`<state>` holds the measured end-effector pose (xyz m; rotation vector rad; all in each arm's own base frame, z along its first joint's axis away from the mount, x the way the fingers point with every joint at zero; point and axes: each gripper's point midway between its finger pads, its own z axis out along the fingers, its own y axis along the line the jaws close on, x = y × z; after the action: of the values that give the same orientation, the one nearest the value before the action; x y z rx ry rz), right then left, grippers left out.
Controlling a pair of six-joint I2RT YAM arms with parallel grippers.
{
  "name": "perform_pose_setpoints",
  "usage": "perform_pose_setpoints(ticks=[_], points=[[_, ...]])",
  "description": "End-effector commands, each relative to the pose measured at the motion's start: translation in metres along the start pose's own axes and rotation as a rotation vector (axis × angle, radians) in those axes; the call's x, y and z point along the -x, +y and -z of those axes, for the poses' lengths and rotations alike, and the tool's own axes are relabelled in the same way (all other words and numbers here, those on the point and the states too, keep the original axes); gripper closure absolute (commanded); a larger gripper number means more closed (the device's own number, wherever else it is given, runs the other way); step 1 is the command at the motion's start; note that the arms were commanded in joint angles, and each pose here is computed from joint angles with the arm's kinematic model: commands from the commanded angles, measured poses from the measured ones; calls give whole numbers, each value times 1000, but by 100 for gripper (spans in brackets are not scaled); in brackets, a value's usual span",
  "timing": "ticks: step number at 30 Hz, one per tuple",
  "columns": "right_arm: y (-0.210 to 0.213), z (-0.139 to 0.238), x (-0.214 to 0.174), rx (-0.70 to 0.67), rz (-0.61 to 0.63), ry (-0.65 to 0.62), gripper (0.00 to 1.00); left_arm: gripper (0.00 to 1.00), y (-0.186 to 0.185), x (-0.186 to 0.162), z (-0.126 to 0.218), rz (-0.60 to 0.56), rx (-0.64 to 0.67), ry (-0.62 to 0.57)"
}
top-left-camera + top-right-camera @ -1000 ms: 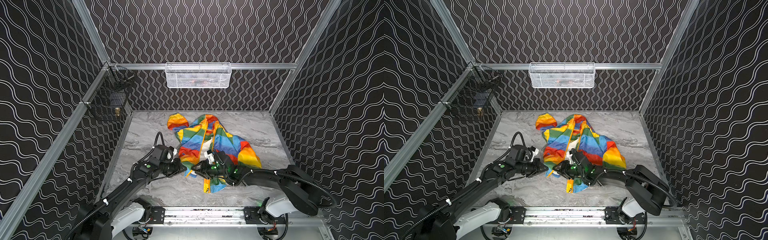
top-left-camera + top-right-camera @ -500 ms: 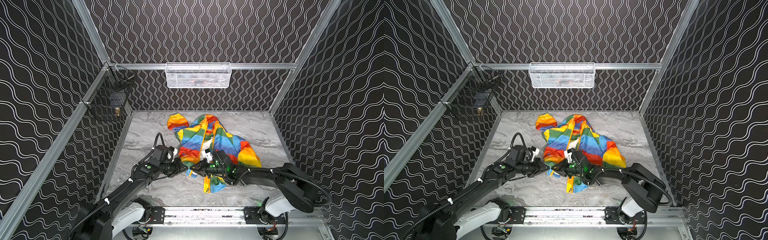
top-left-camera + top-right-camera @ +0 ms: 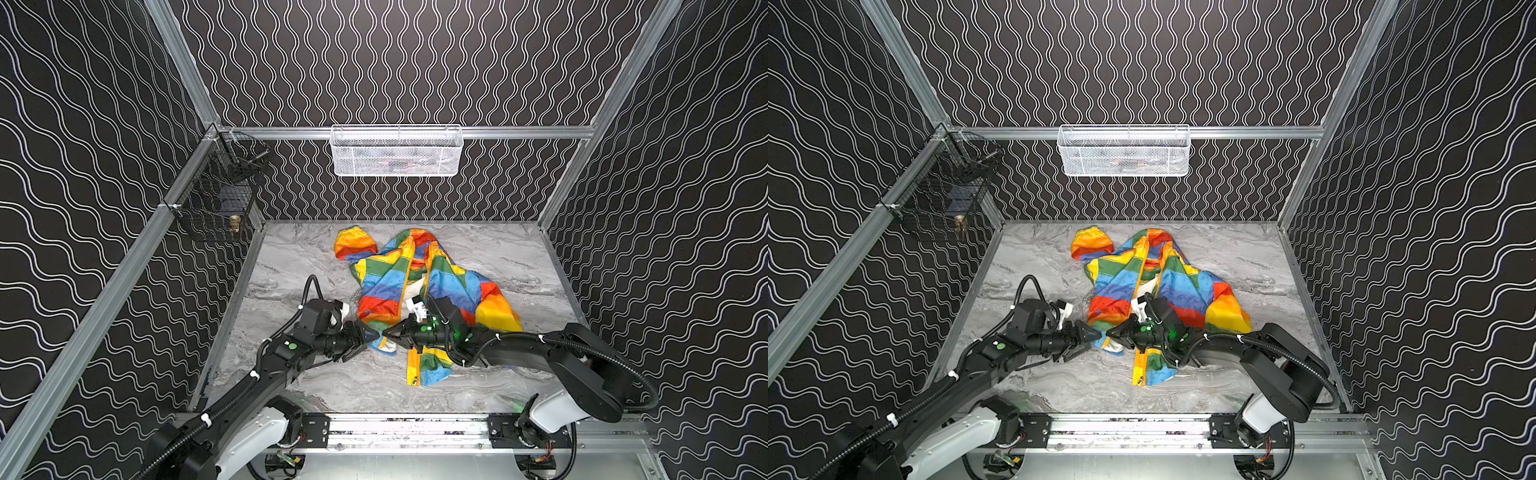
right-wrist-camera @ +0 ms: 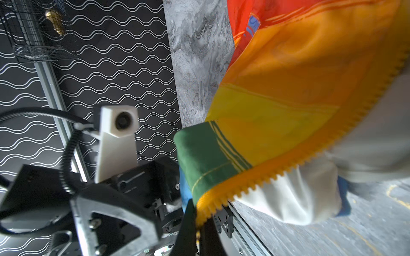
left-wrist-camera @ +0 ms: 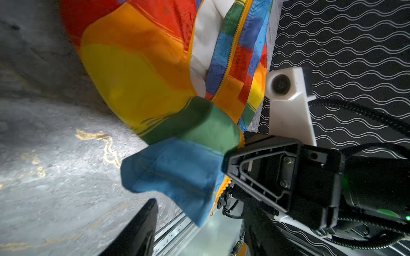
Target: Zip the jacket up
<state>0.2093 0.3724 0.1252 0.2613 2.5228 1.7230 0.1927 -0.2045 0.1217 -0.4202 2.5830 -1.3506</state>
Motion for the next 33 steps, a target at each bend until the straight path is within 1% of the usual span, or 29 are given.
perform_pose_setpoints(ticks=[1, 6, 9, 11, 16, 24, 29, 33], points=[[7, -3, 1, 25, 5, 10, 100, 35, -12, 4, -1, 67, -84, -42], [7, -7, 2, 38, -10, 19, 100, 33, -15, 0, 0, 91, -114, -82], [7, -8, 2, 50, -17, 25, 100, 33, -18, 1, -4, 108, -152, -97], [6, -8, 1, 52, -22, 25, 100, 34, -19, 1, -9, 107, -154, -94], [6, -3, 1, 67, -36, 22, 100, 36, -17, 2, -20, 90, -151, -92], [2, 5, 1, 64, -36, 20, 100, 39, -22, 9, -22, 37, -149, -121], [-2, 11, 3, 45, -31, 14, 100, 44, -18, 8, -30, 13, -126, -90], [-6, 16, 6, 43, -38, 8, 100, 47, -25, 10, -29, -17, -151, -102]])
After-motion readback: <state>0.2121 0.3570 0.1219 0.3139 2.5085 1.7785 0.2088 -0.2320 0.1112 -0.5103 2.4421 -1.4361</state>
